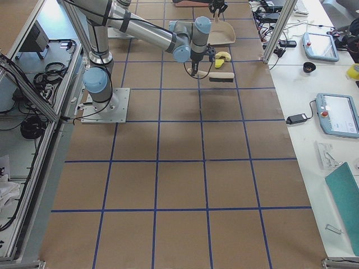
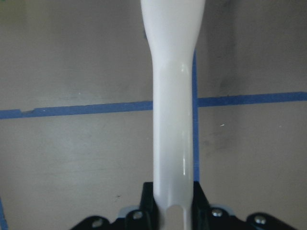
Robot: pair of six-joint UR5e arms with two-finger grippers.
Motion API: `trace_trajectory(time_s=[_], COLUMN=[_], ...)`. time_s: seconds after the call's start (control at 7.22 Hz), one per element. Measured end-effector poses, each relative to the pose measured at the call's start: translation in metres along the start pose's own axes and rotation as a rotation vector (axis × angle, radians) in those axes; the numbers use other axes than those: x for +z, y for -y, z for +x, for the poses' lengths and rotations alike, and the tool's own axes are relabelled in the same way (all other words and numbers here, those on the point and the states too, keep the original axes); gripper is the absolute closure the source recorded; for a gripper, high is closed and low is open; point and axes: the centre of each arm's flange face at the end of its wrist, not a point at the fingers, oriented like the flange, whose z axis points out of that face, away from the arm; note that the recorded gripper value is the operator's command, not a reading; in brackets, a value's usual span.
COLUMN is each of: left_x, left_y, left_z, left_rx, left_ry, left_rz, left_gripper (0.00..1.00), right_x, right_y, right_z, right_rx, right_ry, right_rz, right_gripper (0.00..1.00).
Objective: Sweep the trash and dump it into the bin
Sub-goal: 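Lift the dustpan with the left gripper while the right gripper lifts the brush toward it, then sweep the banana peel and sponge into the dustpan with the right gripper's brush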
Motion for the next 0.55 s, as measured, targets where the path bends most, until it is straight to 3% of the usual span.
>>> trace_trajectory(time_s=[0.14,0.55], left_x=[0.0,0.009], left_y=[-0.018,-0.069], left_z=[0.006,0.008], left_rx=[0.008,0.072], left_ry=[0.007,0.025], left_rz=[0.025,0.074], left_gripper=[1.0,1.0], right_x=[0.001,0.012], right_y=[0.002,0.006], right_z=[-0.017,-0.076], right_rx=[-0.015,-0.062], right_ry=[-0.003,-0.049], right_rz=[-0.008,-0.108], right_gripper=[1.0,1.0])
